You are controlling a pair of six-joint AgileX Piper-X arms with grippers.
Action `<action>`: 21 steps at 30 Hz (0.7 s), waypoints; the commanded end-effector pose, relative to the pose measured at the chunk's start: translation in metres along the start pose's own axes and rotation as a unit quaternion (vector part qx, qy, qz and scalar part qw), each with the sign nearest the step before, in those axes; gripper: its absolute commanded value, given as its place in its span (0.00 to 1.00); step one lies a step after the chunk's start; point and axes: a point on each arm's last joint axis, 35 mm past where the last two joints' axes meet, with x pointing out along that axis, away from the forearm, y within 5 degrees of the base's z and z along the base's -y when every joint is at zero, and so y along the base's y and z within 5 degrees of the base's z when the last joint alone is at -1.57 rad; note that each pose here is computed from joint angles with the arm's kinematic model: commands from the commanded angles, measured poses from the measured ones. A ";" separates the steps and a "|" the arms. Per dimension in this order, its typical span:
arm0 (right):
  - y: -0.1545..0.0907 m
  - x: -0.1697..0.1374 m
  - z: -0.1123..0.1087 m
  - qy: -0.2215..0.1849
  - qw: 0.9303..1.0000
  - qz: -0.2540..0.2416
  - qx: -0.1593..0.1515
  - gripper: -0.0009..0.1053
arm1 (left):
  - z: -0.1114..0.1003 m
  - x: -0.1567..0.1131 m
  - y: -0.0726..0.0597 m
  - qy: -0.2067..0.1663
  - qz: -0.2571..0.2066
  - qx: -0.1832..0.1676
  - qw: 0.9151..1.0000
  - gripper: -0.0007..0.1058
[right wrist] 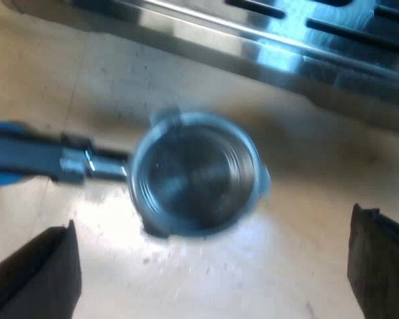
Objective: Put the handle in the coffee machine
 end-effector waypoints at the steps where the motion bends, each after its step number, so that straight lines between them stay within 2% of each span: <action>1: 0.018 -0.007 0.002 -0.044 0.998 -0.024 -0.030 0.78 | -0.006 -0.015 0.007 -0.029 -0.003 -0.026 0.999 0.01; 4: 0.037 -0.011 0.003 -0.083 0.995 -0.042 -0.041 0.75 | -0.007 -0.016 0.009 -0.032 -0.002 -0.032 0.999 0.01; 5: 0.037 -0.011 0.003 -0.083 0.995 -0.042 -0.041 0.75 | -0.007 -0.016 0.009 -0.032 -0.002 -0.032 0.999 0.01; 6: 0.054 -0.013 0.001 -0.125 0.989 -0.059 -0.050 0.70 | -0.023 -0.030 0.023 -0.046 0.021 -0.071 0.996 0.01; 7: 0.065 -0.014 0.000 -0.147 0.986 -0.060 -0.058 0.69 | -0.028 -0.035 0.029 -0.052 0.033 -0.082 0.995 0.01; 11: 0.086 -0.011 -0.011 -0.197 0.974 -0.097 -0.056 0.69 | -0.037 -0.043 0.036 -0.066 0.047 -0.102 0.992 0.01; 13: 0.098 -0.011 -0.019 -0.226 0.965 -0.121 -0.060 0.69 | -0.040 -0.046 0.039 -0.077 0.048 -0.112 0.990 0.01; 14: 0.098 -0.010 -0.020 -0.227 0.964 -0.122 -0.060 0.69 | -0.041 -0.047 0.039 -0.078 0.048 -0.113 0.989 0.01; 15: 0.105 -0.009 -0.023 -0.246 0.960 -0.121 -0.058 0.69 | -0.042 -0.048 0.040 -0.082 0.049 -0.113 0.989 0.01; 17: 0.106 -0.007 -0.025 -0.252 0.958 -0.122 -0.057 0.69 | -0.045 -0.051 0.042 -0.084 0.056 -0.108 0.989 0.01; 19: 0.114 -0.003 -0.028 -0.289 0.948 -0.127 -0.044 0.69 | -0.046 -0.052 0.043 -0.084 0.060 -0.091 0.991 0.01; 21: 0.115 0.002 -0.028 -0.301 0.943 -0.138 -0.040 0.69 | -0.046 -0.052 0.043 -0.086 0.059 -0.085 0.991 0.01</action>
